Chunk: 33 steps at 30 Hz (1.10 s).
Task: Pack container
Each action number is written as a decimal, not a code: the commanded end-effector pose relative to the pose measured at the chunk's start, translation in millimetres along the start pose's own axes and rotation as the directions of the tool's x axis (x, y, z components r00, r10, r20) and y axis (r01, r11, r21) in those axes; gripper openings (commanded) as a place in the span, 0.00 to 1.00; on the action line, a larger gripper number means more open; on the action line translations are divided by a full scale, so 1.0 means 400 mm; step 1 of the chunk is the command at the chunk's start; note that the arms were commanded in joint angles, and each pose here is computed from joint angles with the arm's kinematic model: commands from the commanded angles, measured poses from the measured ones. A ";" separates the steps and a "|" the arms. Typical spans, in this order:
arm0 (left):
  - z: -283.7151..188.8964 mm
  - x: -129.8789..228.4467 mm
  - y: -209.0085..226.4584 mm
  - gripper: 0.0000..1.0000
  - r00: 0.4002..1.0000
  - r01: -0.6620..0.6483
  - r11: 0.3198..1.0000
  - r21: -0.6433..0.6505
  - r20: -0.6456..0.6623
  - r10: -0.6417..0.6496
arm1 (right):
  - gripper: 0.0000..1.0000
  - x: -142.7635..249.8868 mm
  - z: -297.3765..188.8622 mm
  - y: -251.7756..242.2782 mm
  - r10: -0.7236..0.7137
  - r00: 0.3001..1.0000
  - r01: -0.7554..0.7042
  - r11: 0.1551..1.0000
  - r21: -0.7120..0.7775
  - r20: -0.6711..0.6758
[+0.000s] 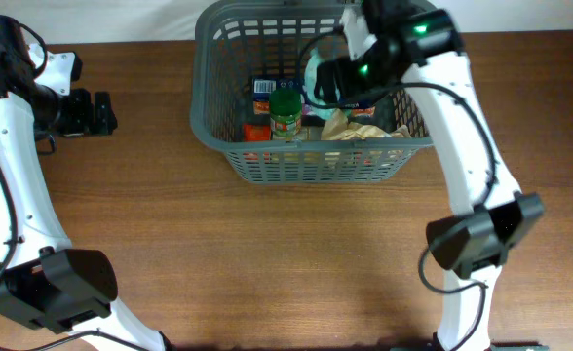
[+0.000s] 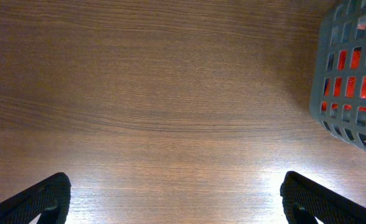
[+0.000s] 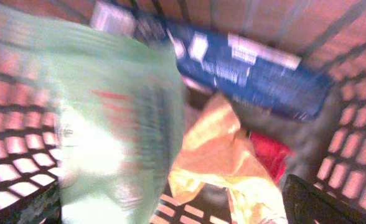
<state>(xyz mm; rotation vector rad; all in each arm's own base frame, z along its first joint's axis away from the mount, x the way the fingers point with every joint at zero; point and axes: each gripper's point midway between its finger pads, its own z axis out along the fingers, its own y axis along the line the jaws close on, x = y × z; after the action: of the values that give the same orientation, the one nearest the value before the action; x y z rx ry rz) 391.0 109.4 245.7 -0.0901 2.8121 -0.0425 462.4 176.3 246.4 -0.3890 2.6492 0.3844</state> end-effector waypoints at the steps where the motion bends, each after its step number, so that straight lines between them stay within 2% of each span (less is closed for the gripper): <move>1: 0.007 0.003 0.002 0.99 1.000 0.020 1.000 0.010 -0.007 -0.020 | 1.00 -0.034 -0.099 0.030 -0.013 0.995 0.015 1.000 -0.020 0.096; 15: 0.007 0.003 0.002 0.99 1.000 0.020 1.000 0.010 -0.008 -0.020 | 0.98 -0.011 -0.097 0.035 -0.007 0.998 0.009 1.000 -0.029 0.060; 19: 0.007 0.003 0.002 0.99 1.000 0.020 1.000 0.010 -0.007 -0.020 | 0.97 -0.002 -0.133 0.037 -0.009 0.998 0.011 1.000 -0.023 0.065; 21: 0.007 0.003 0.002 0.99 1.000 0.020 1.000 0.010 -0.007 -0.020 | 0.97 -0.007 -0.200 0.028 -0.019 0.994 0.018 1.000 0.005 0.111; 25: 0.007 0.003 0.002 0.99 1.000 0.020 1.000 0.010 -0.007 -0.020 | 0.98 -0.015 -0.413 -0.054 -0.026 0.959 -0.037 0.976 0.215 0.281; 30: 0.007 0.003 0.002 0.99 1.000 0.020 1.000 0.010 -0.008 -0.020 | 0.99 0.045 -0.688 -0.152 -0.028 0.879 -0.194 0.891 0.411 0.475; 33: 0.007 0.003 0.002 0.99 1.000 0.020 1.000 0.010 -0.008 -0.020 | 0.99 0.080 -0.749 -0.167 -0.021 0.861 -0.232 0.873 0.429 0.509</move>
<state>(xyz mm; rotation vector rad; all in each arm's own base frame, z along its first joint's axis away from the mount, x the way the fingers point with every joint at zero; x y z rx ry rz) 391.0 109.4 245.7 -0.0901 2.8121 -0.0425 370.9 45.1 451.2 -0.0765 2.2242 -0.0090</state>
